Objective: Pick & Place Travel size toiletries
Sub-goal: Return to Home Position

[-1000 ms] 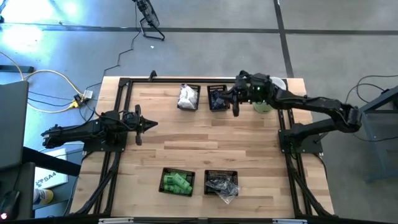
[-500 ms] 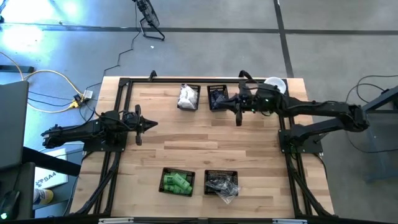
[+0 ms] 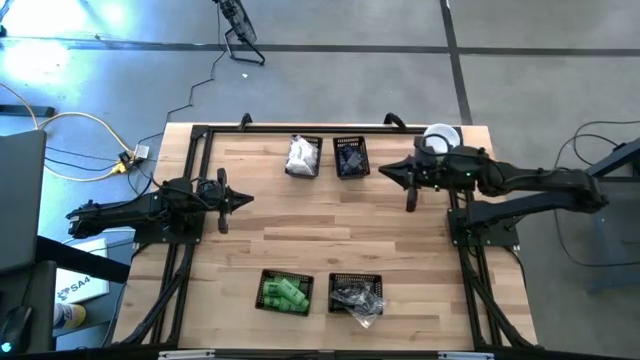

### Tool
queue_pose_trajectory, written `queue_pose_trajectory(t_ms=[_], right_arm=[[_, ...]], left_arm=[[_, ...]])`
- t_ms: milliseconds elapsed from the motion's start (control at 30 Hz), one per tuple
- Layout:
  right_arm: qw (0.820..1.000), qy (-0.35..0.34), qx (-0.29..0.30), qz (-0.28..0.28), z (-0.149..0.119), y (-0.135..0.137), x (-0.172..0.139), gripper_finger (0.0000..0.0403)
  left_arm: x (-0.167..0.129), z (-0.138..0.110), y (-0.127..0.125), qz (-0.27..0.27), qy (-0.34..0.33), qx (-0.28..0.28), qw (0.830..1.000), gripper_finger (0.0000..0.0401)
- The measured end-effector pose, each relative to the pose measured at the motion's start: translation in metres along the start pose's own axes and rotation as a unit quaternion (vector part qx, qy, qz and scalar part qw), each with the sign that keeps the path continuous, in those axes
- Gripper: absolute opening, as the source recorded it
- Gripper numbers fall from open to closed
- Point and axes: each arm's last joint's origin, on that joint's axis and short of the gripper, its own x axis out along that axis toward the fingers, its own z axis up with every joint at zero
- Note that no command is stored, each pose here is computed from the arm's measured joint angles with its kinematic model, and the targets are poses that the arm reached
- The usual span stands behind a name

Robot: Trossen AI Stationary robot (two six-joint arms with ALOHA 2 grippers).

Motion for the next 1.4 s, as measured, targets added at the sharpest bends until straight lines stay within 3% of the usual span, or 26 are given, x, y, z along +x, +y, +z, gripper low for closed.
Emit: queue_pose_trajectory(t_ms=[200,533,867,1400], right_arm=[[1.000,0.010,0.001,-0.001,-0.006,-0.003,-0.012,0.0002],[0.999,-0.040,0.009,0.016,-0.062,-0.013,-0.028,0.0002],[0.993,-0.112,0.017,0.026,-0.084,-0.023,-0.067,0.0002],[0.993,-0.110,0.030,0.023,-0.113,-0.031,-0.093,0.0002]], left_arm=[[0.000,0.000,0.000,0.000,0.000,0.000,1.000,0.0001],[0.000,0.000,0.000,0.000,0.000,0.000,1.000,0.0001],[0.000,0.000,0.000,0.000,0.000,0.000,1.000,0.0001],[0.000,0.000,0.000,0.000,0.000,0.000,1.000,0.0001]])
